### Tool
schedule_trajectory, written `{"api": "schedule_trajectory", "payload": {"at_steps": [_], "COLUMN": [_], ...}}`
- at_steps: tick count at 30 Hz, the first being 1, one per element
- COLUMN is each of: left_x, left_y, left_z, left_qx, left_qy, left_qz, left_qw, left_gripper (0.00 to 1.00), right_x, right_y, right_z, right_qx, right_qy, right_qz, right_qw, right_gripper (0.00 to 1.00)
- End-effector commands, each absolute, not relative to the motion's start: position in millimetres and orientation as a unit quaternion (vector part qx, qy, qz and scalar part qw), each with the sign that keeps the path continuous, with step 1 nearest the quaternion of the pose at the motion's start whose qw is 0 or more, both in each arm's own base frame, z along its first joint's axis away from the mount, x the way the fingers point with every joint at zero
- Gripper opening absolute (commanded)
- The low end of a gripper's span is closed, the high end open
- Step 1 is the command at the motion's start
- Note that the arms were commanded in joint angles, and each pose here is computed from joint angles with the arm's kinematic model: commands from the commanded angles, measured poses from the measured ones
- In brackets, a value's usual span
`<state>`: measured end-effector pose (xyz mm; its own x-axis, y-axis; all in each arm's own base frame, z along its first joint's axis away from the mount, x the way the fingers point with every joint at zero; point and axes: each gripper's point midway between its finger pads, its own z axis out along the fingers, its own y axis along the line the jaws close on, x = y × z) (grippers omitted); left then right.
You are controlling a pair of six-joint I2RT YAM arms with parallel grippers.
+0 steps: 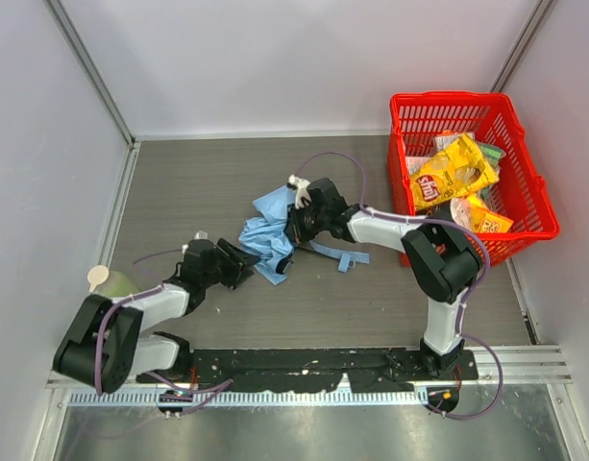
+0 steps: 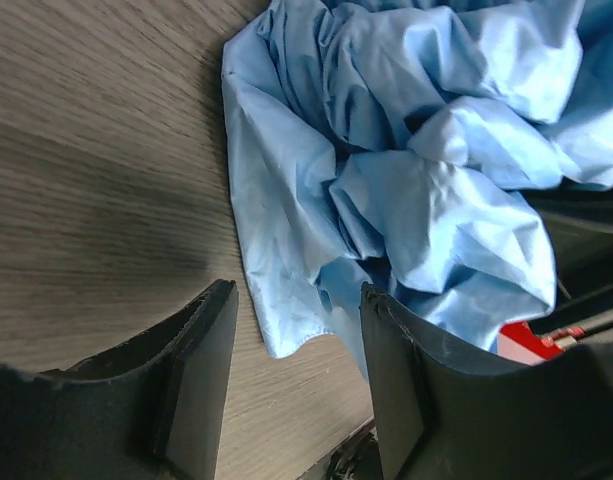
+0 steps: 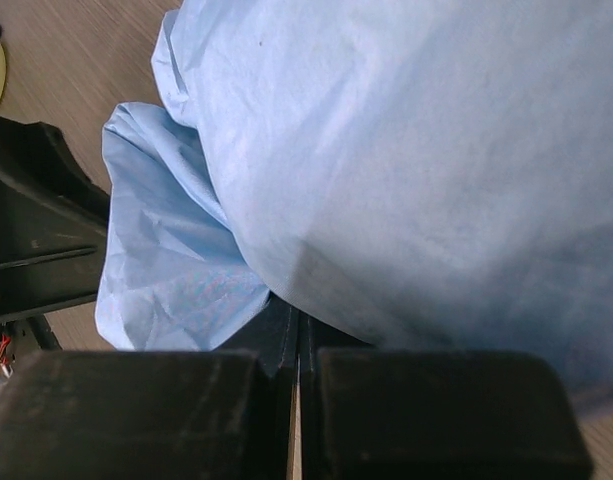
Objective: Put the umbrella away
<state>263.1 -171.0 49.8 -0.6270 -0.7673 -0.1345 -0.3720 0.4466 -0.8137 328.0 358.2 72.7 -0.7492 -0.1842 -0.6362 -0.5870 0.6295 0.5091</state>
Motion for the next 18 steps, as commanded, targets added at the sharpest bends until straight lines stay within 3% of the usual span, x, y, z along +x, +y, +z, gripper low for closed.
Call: {"api": "schedule_trajectory", "payload": {"at_steps": [1,3,6,9,12,15,18], "left_x": [293,304,314,317,311,301,291], "left_y": [-185,-184,-194,-203,-204,-201,-201], "left_z": [77,75,73,68,65,70,74], "left_qx": [-0.338,-0.338,-0.324,-0.322,-0.327,-0.339,-0.34], "left_qy": [0.785,0.784,0.787,0.781,0.775,0.77,0.778], "left_qz": [-0.437,-0.429,-0.441,-0.464,-0.472,-0.478,-0.472], "left_qw": [0.28,0.294,0.285,0.268,0.262,0.252,0.237], "left_gripper": [0.57,0.55,0.36,0.08,0.0,0.0,0.0], "right_x": [342,340,333,321,306,293,282], "right_y": [370,371,368,372,370,363,349], "right_z": [98,99,96,97,93,95,100], "right_qx": [-0.231,-0.237,-0.249,-0.272,-0.31,-0.339,-0.353], "right_qy": [0.841,0.84,0.848,0.849,0.856,0.865,0.868], "right_qz": [0.385,0.387,0.364,0.347,0.301,0.22,0.174], "right_qw": [0.301,0.298,0.293,0.291,0.282,0.298,0.302], "right_gripper": [0.01,0.01,0.01,0.01,0.02,0.16,0.39]}}
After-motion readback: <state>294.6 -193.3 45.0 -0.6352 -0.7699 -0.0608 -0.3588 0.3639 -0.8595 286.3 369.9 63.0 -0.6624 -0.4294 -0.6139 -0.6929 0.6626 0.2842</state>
